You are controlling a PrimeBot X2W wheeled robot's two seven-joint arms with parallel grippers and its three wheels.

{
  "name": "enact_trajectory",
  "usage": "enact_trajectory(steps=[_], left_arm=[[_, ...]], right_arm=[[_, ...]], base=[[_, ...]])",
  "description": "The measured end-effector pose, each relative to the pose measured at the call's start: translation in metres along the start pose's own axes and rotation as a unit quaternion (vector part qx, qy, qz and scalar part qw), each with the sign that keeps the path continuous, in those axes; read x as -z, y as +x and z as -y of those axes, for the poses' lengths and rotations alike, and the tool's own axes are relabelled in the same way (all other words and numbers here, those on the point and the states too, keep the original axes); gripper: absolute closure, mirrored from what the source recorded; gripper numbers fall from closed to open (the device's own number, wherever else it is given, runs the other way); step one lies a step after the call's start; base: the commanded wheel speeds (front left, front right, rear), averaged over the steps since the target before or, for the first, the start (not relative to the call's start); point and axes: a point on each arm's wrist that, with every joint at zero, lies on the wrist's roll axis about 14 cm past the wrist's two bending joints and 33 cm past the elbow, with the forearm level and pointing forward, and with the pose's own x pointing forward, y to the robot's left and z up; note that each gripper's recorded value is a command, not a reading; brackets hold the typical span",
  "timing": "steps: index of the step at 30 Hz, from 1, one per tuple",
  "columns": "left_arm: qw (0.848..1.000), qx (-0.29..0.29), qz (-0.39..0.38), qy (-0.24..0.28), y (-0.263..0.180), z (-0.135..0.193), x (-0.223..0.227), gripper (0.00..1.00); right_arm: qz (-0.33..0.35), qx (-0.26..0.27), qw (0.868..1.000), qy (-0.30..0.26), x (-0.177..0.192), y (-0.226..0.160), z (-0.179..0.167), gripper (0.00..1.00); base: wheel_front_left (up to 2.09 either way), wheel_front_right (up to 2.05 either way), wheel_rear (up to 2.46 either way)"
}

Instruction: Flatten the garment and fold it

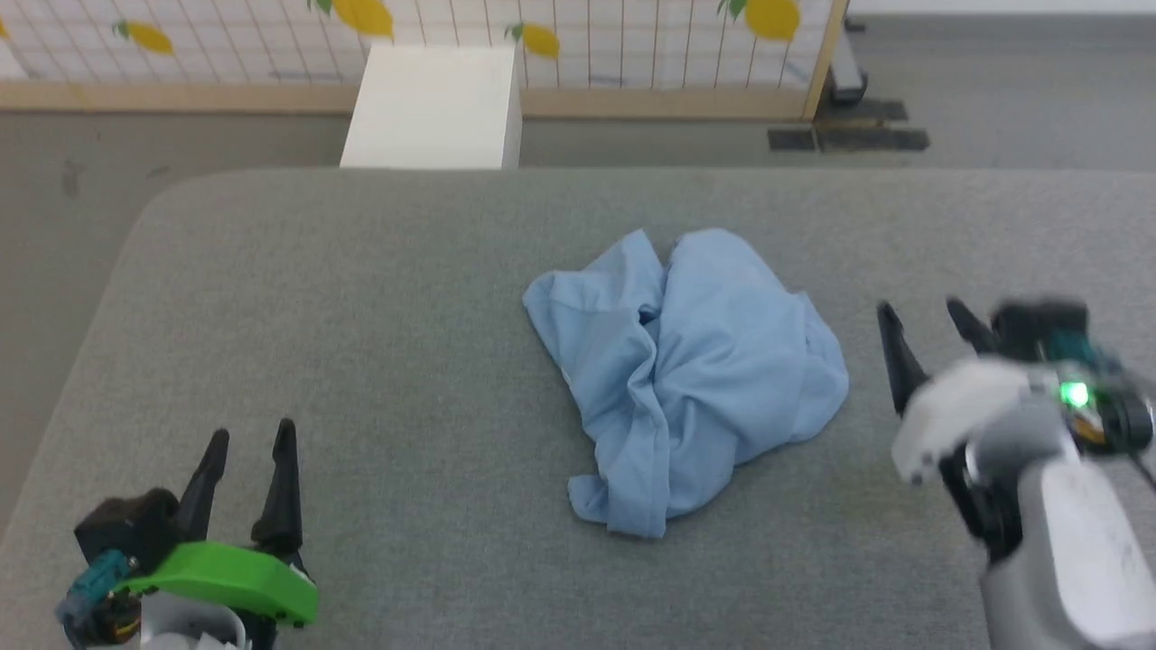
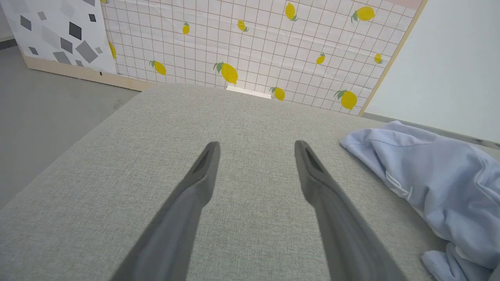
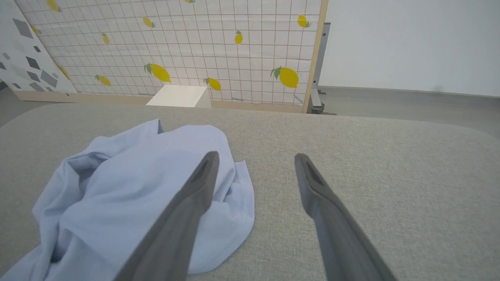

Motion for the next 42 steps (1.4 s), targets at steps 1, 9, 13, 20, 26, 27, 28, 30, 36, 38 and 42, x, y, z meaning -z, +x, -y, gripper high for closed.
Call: enact_trajectory(steps=[1, 9, 13, 20, 26, 27, 28, 30, 36, 38, 42], left_arm=[[1.000, -0.002, -0.001, -0.002, 0.003, -0.002, 0.001, 0.00], [1.000, -0.006, -0.011, -0.004, 0.023, -0.013, 0.008, 0.00], [1.000, -0.014, -0.021, -0.006, 0.028, -0.022, 0.015, 0.00], [0.998, -0.038, -0.040, -0.003, 0.023, -0.041, 0.027, 0.00], [0.998, -0.045, -0.045, -0.006, 0.020, -0.043, 0.030, 0.00], [0.998, -0.043, -0.043, -0.007, 0.020, -0.042, 0.029, 0.00], [0.998, -0.040, -0.041, -0.009, 0.020, -0.040, 0.028, 0.00], [0.999, -0.037, -0.036, -0.011, 0.019, -0.037, 0.025, 0.00], [0.999, -0.023, -0.016, -0.018, 0.015, -0.023, 0.013, 0.00], [1.000, -0.021, -0.012, -0.020, 0.011, -0.020, 0.010, 0.00], [1.000, -0.012, -0.003, -0.025, 0.004, -0.009, 0.004, 0.00]], right_arm=[[-0.019, -0.004, 1.000, -0.007, -0.001, 0.010, -0.003, 0.00], [-0.218, -0.047, 0.973, -0.067, 0.032, 0.063, -0.039, 0.00], [-0.335, -0.063, 0.936, -0.093, 0.078, 0.063, -0.051, 0.00], [-0.449, -0.101, 0.879, -0.123, 0.124, 0.051, -0.076, 0.00], [-0.441, -0.115, 0.882, -0.119, 0.118, 0.049, -0.080, 1.00], [-0.432, -0.116, 0.887, -0.114, 0.114, 0.049, -0.080, 1.00], [-0.417, -0.114, 0.896, -0.106, 0.109, 0.050, -0.078, 1.00], [-0.386, -0.105, 0.913, -0.085, 0.094, 0.052, -0.071, 1.00], [-0.268, -0.064, 0.961, -0.032, 0.036, 0.043, -0.041, 1.00], [-0.261, -0.040, 0.964, -0.018, 0.038, 0.026, -0.023, 1.00], [-0.301, 0.009, 0.954, 0.014, 0.074, -0.026, 0.011, 1.00]], base=[[0.00, 0.00, 0.00], [0.00, 0.00, 0.00], [0.00, 0.00, 0.00], [0.00, 0.00, 0.00], [0.00, 0.00, 0.00], [0.00, 0.00, 0.00], [0.00, 0.00, 0.00], [0.00, 0.00, 0.00], [0.00, 0.00, 0.00], [0.00, 0.00, 0.00], [0.00, 0.00, 0.00]])
